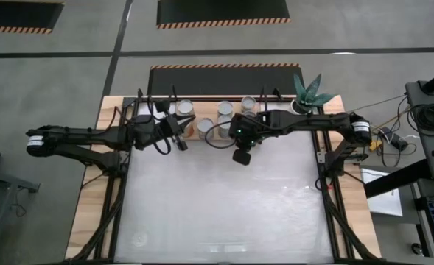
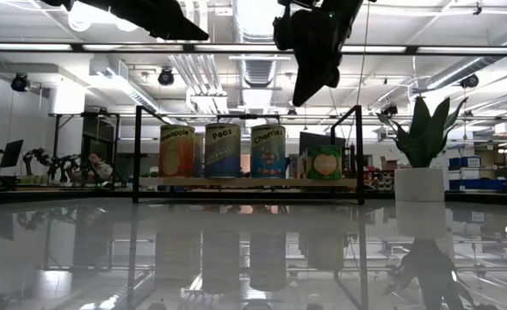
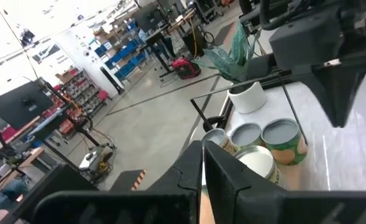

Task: Pick and place cans onto a shelf
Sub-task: Adjust the cans on the shelf

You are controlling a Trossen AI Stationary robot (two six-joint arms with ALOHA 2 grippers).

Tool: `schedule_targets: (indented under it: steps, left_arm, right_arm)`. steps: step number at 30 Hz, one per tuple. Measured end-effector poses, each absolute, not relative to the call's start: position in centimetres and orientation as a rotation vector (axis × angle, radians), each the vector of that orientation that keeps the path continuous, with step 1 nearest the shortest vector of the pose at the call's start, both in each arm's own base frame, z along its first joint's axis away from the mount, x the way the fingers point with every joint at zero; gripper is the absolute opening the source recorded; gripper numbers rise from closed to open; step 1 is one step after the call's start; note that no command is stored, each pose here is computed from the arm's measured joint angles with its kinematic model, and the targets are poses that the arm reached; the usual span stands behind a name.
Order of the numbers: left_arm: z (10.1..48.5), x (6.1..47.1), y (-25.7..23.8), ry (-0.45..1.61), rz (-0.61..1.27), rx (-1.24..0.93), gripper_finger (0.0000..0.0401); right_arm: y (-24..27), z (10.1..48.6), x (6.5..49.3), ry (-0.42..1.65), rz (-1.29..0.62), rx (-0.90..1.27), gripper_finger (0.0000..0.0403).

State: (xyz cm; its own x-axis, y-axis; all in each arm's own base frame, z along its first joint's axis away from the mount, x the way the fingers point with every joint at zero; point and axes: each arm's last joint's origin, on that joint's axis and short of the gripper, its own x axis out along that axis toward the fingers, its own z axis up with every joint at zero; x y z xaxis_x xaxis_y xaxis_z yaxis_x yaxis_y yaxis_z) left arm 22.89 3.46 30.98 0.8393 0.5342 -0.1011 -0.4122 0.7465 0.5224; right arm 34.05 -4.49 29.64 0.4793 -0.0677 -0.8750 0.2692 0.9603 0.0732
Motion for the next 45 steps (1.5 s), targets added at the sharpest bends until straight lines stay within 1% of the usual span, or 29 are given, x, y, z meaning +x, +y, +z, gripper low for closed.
schedule_targets:
  steps: [3, 24, 32, 36, 39, 45]
  left_arm:
    - [31.0, 22.9, 3.5, 0.251, 0.524, 0.514, 0.0]
    - [31.0, 22.9, 3.5, 0.251, 0.524, 0.515, 0.0]
    - [31.1, 22.9, 3.5, 0.238, 0.528, 0.512, 0.0]
    - [31.1, 22.9, 3.5, 0.238, 0.528, 0.512, 0.0]
    - [31.1, 22.9, 3.5, 0.238, 0.528, 0.512, 0.0]
    - [31.1, 22.9, 3.5, 0.241, 0.527, 0.513, 0.0]
  right_arm:
    - [-4.6, 29.6, 34.0, 1.052, -0.236, 0.201, 0.0009]
    - [-4.6, 29.6, 34.1, 1.046, -0.249, 0.193, 0.0009]
    - [-6.2, 32.2, 34.6, 0.957, -0.294, 0.199, 0.0009]
    - [-7.3, 32.8, 35.6, 0.944, -0.306, 0.188, 0.0009]
    - [-7.9, 32.6, 36.5, 1.002, -0.289, 0.149, 0.0009]
    - [-9.2, 32.5, 37.1, 1.206, -0.263, 0.092, 0.0009]
